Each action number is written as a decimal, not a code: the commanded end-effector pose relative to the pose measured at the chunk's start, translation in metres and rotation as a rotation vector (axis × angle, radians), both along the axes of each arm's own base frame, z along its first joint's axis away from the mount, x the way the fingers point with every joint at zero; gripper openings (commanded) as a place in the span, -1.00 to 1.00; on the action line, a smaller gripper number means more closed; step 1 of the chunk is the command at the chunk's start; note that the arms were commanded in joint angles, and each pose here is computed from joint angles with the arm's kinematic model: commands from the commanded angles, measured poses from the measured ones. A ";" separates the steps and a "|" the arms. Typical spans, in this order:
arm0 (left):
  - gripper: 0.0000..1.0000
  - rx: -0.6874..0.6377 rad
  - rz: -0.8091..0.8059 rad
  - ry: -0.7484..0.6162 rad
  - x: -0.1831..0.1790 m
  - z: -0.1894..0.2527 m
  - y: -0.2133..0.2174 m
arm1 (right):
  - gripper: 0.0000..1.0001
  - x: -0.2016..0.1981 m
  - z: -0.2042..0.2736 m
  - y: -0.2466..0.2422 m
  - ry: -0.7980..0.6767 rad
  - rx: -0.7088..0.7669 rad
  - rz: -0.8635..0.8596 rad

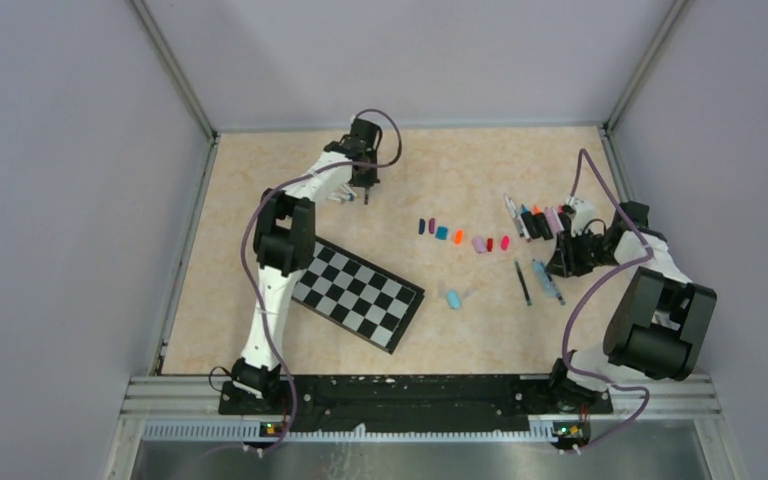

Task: Open the pen caps
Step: Pick up the pen from the center of the board.

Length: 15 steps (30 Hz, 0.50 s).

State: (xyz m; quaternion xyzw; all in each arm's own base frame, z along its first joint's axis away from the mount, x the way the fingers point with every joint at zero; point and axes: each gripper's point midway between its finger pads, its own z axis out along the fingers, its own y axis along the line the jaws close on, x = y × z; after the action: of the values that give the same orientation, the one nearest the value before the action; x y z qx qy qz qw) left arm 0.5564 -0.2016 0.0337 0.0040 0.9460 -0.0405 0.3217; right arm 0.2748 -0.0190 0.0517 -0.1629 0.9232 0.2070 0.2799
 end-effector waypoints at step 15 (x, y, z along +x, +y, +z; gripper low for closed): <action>-1.00 -0.432 -0.411 -0.241 -0.091 0.137 -0.063 | -0.35 0.010 0.091 0.032 -0.412 0.057 0.149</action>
State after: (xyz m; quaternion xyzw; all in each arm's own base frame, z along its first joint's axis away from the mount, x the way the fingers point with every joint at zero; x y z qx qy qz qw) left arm 0.4828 -0.2345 0.0891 0.0750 0.9228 -0.1895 0.3269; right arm 0.2828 -0.0061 0.1059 -0.2163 0.8789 0.1956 0.3774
